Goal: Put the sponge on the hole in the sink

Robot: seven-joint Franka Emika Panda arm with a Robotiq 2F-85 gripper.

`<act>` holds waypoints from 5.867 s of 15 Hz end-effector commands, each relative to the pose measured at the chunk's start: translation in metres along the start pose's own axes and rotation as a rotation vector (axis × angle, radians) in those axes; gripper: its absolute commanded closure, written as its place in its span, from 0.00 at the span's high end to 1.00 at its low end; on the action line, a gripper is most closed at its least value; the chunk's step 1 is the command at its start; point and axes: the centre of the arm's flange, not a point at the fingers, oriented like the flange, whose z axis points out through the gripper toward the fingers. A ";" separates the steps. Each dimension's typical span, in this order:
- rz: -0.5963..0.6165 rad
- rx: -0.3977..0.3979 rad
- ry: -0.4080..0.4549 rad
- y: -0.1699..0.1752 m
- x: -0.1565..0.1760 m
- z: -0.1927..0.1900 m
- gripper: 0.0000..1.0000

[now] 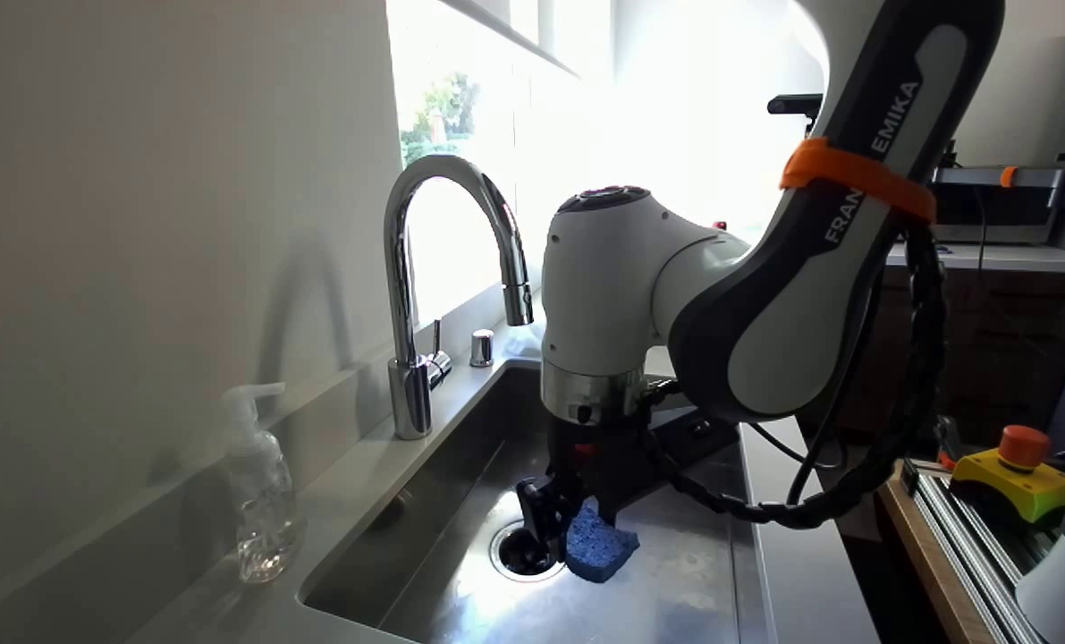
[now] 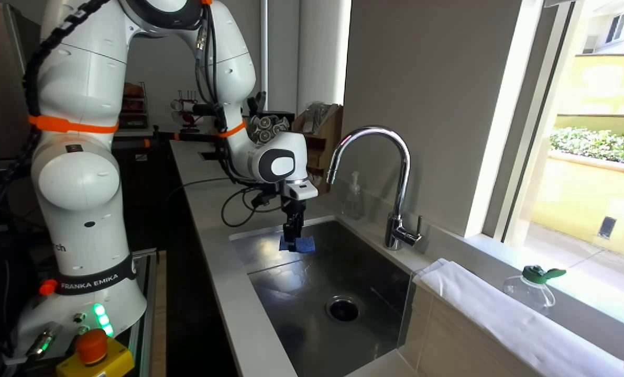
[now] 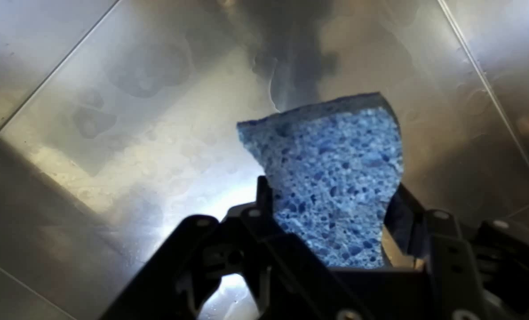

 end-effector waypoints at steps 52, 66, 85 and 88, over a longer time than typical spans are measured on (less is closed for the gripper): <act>-0.260 0.009 0.072 0.086 0.116 0.072 1.00; -0.266 0.005 0.051 0.115 0.102 0.044 1.00; -0.371 0.011 0.077 0.151 0.072 -0.027 1.00; -0.385 0.017 0.061 0.149 0.066 -0.042 1.00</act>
